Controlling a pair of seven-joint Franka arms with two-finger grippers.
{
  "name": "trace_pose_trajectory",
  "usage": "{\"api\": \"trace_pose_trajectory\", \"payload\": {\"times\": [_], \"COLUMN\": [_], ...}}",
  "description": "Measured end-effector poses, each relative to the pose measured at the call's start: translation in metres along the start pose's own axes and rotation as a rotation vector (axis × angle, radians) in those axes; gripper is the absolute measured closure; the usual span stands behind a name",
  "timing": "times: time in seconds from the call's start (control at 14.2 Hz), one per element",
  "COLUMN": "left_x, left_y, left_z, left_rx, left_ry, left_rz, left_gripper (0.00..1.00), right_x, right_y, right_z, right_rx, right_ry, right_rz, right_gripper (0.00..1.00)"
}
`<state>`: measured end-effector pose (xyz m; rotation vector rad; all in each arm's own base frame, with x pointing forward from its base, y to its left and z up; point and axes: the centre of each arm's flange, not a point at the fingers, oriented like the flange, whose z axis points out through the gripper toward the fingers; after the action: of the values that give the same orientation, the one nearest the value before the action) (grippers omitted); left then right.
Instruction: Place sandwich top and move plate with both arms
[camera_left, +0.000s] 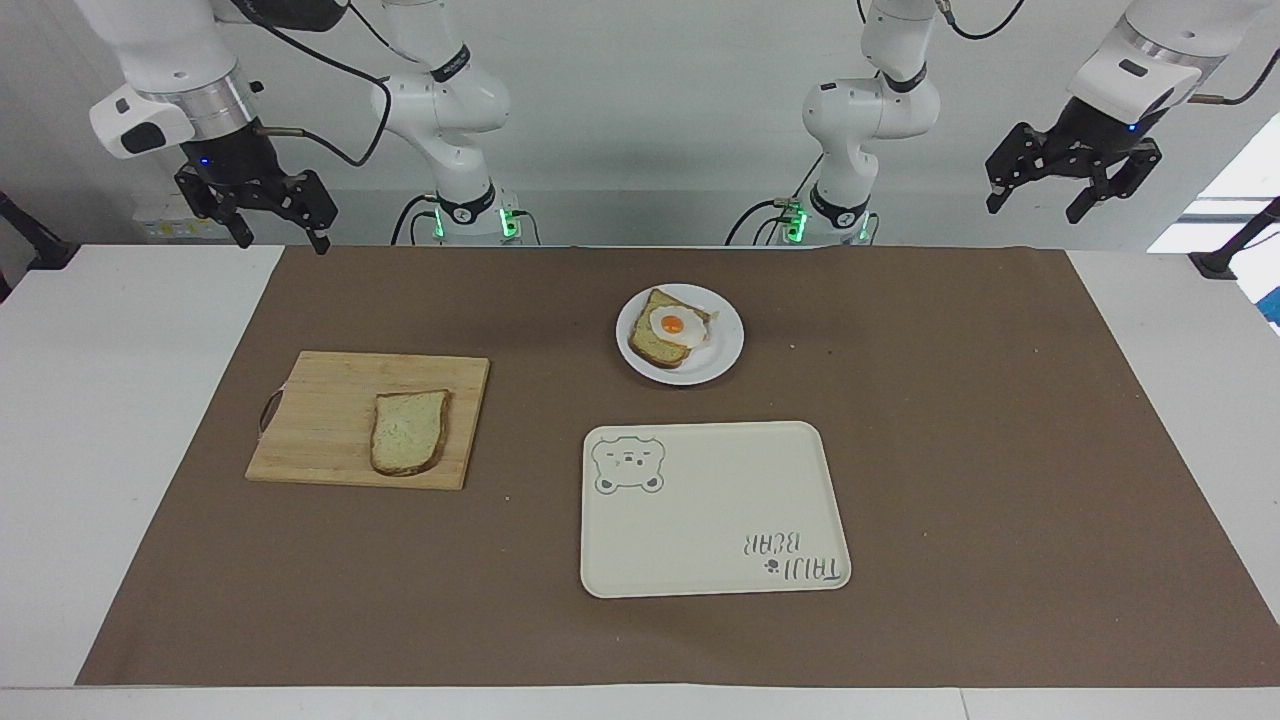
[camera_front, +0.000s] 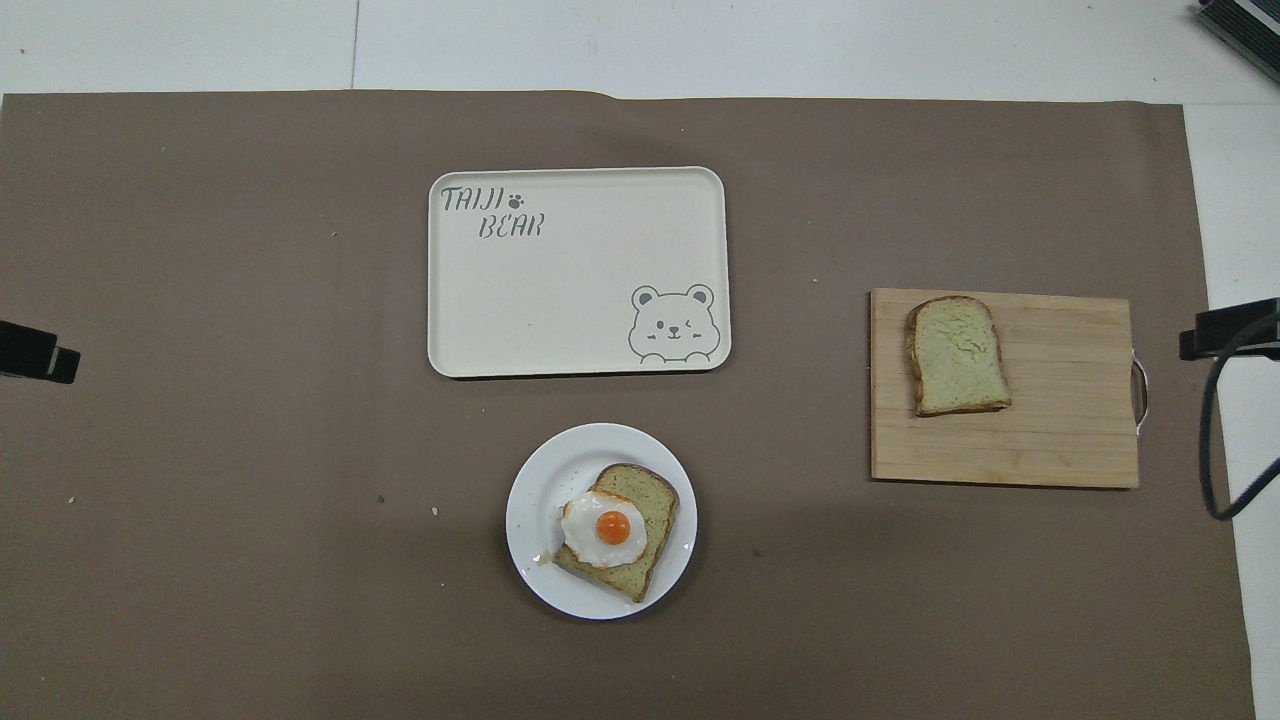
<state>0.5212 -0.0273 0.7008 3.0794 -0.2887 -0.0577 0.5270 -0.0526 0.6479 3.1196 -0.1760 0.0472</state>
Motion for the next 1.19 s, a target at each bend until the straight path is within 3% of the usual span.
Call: {"api": "trace_pose_trajectory", "payload": {"times": [0.7, 0.91, 1.19], "left_x": [-0.001, -0.001, -0.003], "left_y": [0.001, 0.001, 0.008], "left_z": [-0.001, -0.001, 0.001], "left_rx": [0.000, 0.000, -0.002], "left_ry": [0.001, 0.000, -0.022], "left_rz": [0.001, 0.001, 0.015], "left_gripper": [0.00, 0.00, 0.00], "right_x": [-0.001, 0.003, 0.038], "right_y": [-0.005, -0.010, -0.019], "right_z": [0.000, 0.001, 0.051], "right_rx": [0.000, 0.002, -0.005], "right_ry": [-0.003, 0.027, 0.063], "right_rz": [-0.010, -0.019, -0.028], "right_gripper": [0.00, 0.00, 0.00]}}
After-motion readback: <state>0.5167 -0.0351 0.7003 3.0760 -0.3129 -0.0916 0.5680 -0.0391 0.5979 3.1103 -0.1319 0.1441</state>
